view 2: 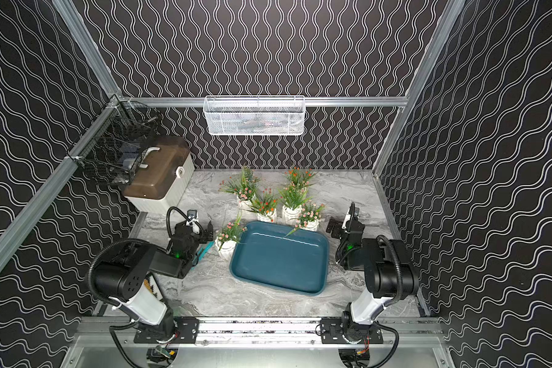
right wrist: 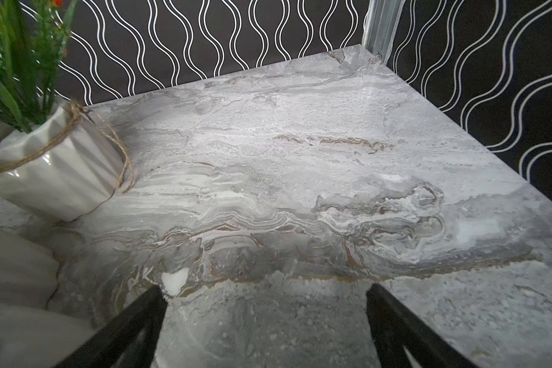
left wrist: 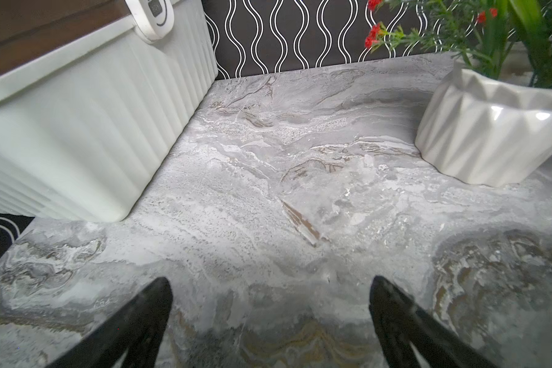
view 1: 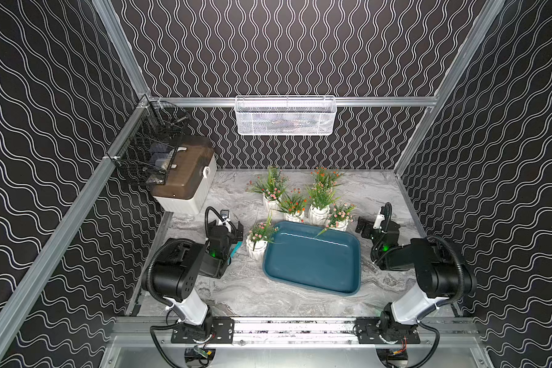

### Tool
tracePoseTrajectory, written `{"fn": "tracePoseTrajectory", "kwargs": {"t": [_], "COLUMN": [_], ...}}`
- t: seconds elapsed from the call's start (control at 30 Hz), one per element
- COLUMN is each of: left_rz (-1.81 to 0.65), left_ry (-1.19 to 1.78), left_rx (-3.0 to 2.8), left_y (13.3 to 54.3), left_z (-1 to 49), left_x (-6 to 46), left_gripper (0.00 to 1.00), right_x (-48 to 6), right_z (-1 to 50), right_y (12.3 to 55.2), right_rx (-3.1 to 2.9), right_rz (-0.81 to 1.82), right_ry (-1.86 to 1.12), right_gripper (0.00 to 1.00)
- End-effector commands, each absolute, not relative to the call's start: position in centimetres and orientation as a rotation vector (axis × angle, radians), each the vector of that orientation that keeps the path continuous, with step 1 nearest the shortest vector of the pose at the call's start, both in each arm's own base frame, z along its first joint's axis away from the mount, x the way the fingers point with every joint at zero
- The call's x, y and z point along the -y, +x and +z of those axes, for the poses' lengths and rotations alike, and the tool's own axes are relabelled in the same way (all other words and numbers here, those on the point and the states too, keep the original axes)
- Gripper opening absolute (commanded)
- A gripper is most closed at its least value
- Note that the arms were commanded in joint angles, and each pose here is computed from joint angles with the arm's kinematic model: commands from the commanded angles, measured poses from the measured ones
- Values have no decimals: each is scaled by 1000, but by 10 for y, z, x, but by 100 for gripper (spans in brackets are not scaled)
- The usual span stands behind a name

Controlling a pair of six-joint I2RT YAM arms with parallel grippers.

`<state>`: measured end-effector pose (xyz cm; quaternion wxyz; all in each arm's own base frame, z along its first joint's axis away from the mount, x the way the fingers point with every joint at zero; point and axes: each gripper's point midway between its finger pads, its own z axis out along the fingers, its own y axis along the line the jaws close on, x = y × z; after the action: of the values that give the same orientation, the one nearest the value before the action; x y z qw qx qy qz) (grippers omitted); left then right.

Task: Put the potted gypsophila into the storage box
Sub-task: Pick up the baby's breath potted plant from the center of the board.

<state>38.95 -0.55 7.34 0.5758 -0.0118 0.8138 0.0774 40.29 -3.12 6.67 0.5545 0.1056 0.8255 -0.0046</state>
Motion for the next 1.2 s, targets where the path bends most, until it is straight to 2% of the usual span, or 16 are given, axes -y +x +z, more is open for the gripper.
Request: {"fn": "tracePoseTrajectory", "kwargs": {"t": [0.0, 0.57, 0.87, 1.03, 1.17], "left_rz": [187, 105, 146, 220, 226], "left_ry": [-31, -32, -60, -203, -257], "left_rx": [-1872, -1915, -1897, -1793, -1706], "left_y": [393, 400, 398, 378, 359], "left_z": [82, 77, 81, 114, 159], "left_x": [5, 2, -4, -27, -32], "left_gripper": [99, 99, 99, 99, 99], "right_x": [31, 29, 32, 51, 55], "right_z": [72, 71, 73, 94, 132], "right_y": [405, 406, 404, 388, 377], "right_rx": [-1929, -1933, -1922, -1822, -1778], "right_rz": [-8, 0, -13, -69, -83], "right_ry": [247, 241, 260, 374, 395], "right_gripper": [100, 100, 100, 100, 97]}}
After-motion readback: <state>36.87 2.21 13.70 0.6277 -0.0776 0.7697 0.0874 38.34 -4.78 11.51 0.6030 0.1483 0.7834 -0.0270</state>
